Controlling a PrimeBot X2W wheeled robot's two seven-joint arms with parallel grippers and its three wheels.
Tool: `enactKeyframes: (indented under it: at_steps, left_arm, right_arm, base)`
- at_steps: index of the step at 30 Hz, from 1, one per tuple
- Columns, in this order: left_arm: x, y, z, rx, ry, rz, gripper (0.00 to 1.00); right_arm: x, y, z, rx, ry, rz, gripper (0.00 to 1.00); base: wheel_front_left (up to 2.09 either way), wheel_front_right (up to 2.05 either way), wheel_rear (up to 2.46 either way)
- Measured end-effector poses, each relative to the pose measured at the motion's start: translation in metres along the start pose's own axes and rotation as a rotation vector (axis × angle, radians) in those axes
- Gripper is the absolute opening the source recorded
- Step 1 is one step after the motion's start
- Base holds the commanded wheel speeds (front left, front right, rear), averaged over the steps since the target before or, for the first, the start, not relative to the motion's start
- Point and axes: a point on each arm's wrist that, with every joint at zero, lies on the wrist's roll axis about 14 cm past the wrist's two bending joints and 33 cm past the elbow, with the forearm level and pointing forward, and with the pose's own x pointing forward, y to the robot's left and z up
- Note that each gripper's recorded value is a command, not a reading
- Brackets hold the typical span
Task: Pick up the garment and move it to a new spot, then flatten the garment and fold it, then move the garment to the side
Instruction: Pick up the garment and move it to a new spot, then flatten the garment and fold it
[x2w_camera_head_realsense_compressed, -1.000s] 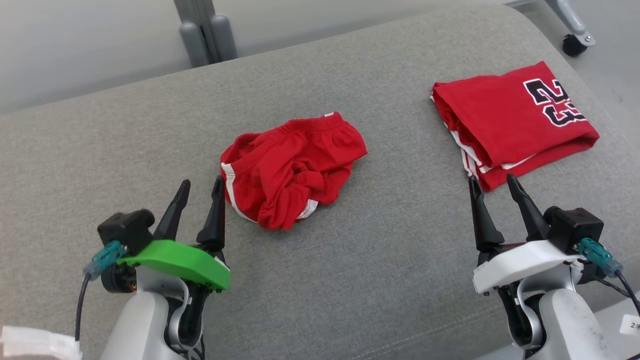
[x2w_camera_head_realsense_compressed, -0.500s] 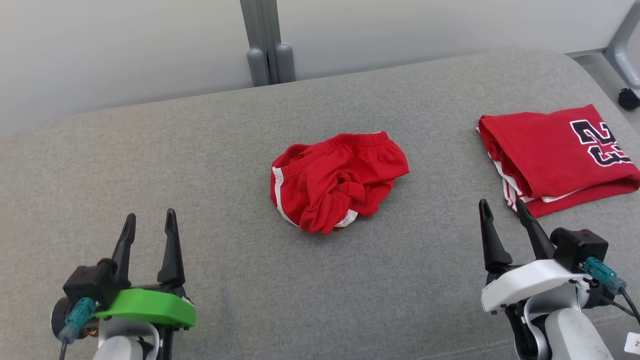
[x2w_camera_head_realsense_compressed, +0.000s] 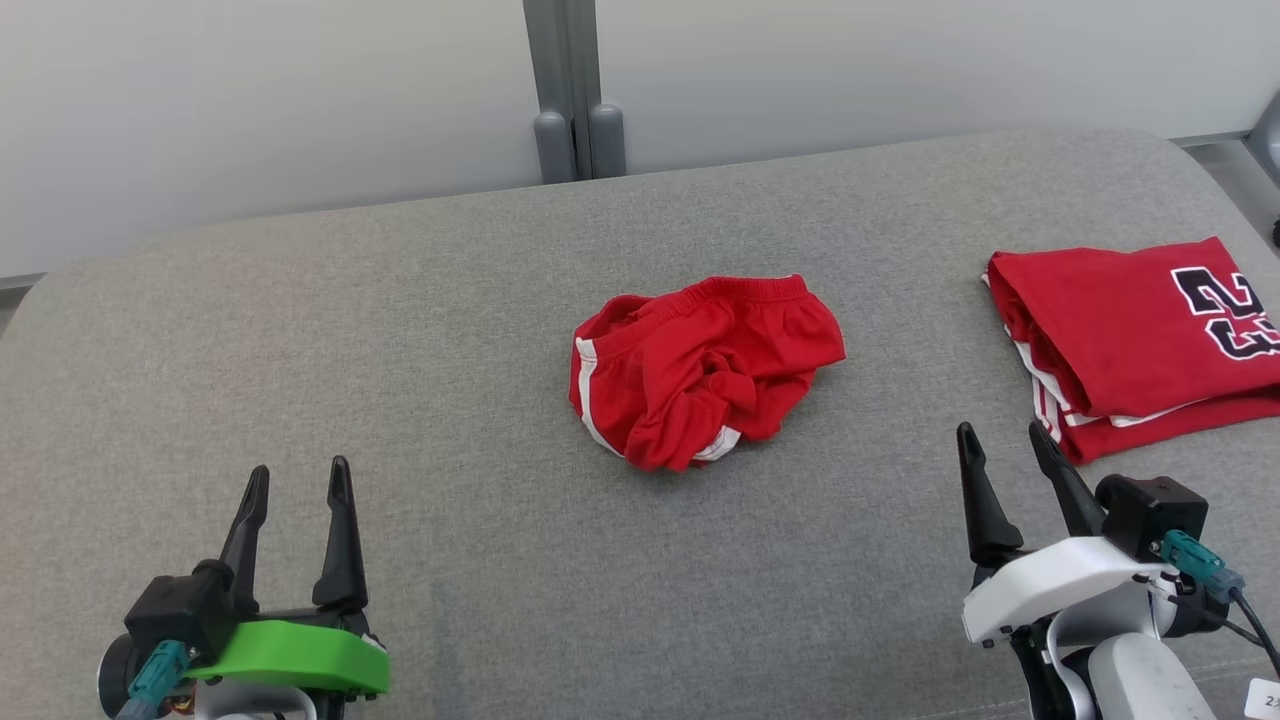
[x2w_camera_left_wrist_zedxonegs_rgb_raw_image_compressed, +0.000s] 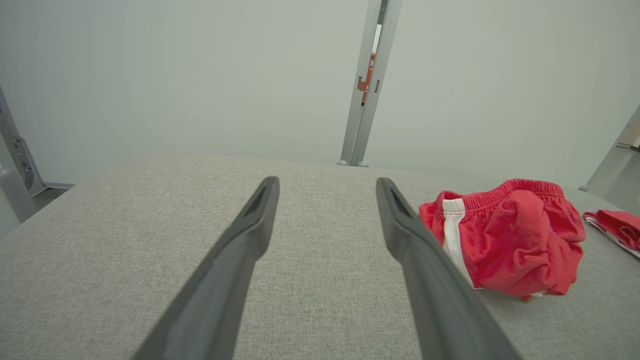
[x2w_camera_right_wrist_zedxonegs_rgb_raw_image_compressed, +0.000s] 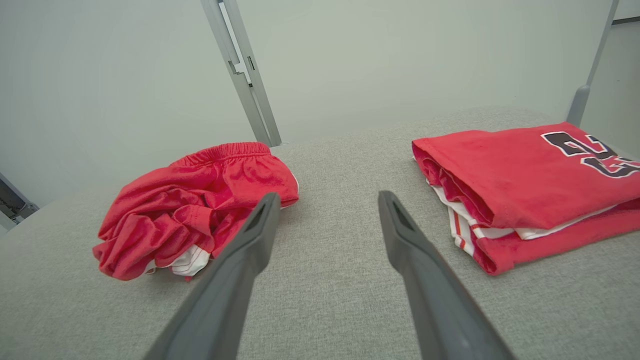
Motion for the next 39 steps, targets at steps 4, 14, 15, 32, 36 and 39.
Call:
enactKeyframes:
  at_steps: [4, 14, 15, 32, 36, 39]
  left_arm:
    - [0.0, 0.0, 0.0, -0.005, -0.001, 0.003, 1.0]
    - [0.002, 0.005, -0.003, -0.016, 0.004, 0.02, 1.0]
    - [0.002, 0.006, -0.004, -0.016, 0.005, 0.024, 1.0]
    - [0.106, -0.155, -0.03, 0.024, 0.312, -0.463, 1.0]
    - [0.122, -0.189, -0.041, 0.075, 0.395, -0.57, 1.0]
    - [0.127, -0.208, -0.058, 0.156, 0.472, -0.649, 1.0]
  right_arm:
    - [0.001, 0.001, -0.002, 0.0, 0.008, 0.003, 1.0]
    - [0.001, 0.0, -0.005, 0.0, 0.017, 0.0, 1.0]
    - [0.001, 0.0, -0.005, 0.0, 0.017, -0.001, 1.0]
    - [0.005, -0.014, -0.008, 0.018, 0.012, -0.042, 1.0]
    - [0.003, -0.024, -0.008, 0.024, 0.002, -0.071, 1.0]
    - [-0.002, -0.035, -0.01, 0.026, 0.005, -0.107, 1.0]
  base:
    - [0.0, 0.0, 0.0]
    - [0.0, 0.0, 0.0]
    - [0.0, 0.0, 0.0]
    - [0.0, 0.0, 0.0]
    - [0.0, 0.0, 0.0]
    - [0.0, 0.0, 0.0]
